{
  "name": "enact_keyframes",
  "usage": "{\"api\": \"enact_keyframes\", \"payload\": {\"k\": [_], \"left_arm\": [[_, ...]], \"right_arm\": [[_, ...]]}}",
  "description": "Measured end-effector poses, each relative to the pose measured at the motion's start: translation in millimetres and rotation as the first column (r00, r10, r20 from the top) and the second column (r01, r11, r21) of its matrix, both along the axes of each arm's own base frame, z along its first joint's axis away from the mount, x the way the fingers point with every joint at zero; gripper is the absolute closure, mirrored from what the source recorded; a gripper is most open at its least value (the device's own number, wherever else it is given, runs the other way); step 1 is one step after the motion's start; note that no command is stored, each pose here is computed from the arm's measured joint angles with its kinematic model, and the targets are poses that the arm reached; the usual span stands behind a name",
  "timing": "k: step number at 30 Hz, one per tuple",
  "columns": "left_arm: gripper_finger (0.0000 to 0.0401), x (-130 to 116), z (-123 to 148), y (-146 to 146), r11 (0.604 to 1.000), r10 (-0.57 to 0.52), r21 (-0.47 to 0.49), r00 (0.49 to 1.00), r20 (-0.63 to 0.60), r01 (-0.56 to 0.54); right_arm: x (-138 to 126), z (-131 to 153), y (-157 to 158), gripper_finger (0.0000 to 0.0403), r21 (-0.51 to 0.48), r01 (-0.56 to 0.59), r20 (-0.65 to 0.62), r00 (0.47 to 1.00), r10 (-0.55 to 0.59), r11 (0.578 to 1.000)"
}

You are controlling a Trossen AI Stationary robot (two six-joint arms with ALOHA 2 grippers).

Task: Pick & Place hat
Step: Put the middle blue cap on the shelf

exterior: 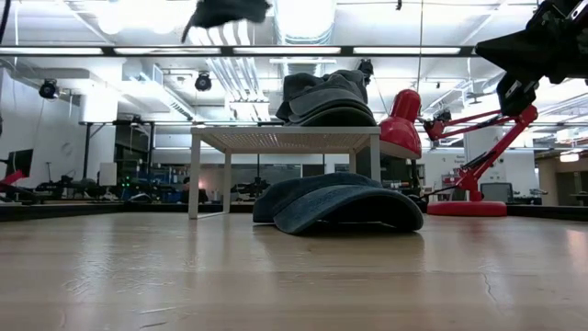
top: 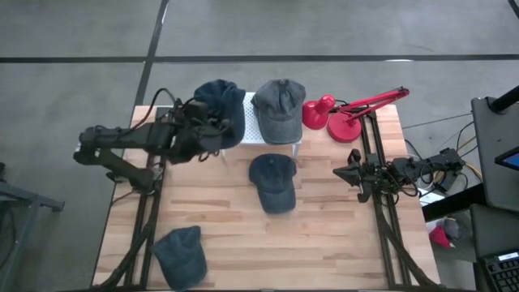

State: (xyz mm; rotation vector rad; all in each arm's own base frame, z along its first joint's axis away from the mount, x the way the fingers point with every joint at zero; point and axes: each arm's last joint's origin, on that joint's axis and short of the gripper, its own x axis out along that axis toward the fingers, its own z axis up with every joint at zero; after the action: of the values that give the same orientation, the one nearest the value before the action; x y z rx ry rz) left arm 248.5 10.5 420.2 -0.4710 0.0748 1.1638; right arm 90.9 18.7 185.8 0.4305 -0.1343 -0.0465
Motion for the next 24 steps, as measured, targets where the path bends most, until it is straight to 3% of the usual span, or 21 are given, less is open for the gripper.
{"api": "enact_keyframes", "payload": {"k": [15,24], "left_arm": [[0.0396,35,-44,80,0.984,0.056,-0.15,0.971,-0.233,-0.093],[0.0392,43,-68,110,0.96,0.074,-0.24,0.954,-0.291,-0.148]], "right_arm": [[0,-1,0,0.0394,-0.001,-0.001,-0.005,1.0,0.001,1.0],[0,0,0,0.0394,0.001,0.0,-0.005,1.0,0.0,1.0]]}}
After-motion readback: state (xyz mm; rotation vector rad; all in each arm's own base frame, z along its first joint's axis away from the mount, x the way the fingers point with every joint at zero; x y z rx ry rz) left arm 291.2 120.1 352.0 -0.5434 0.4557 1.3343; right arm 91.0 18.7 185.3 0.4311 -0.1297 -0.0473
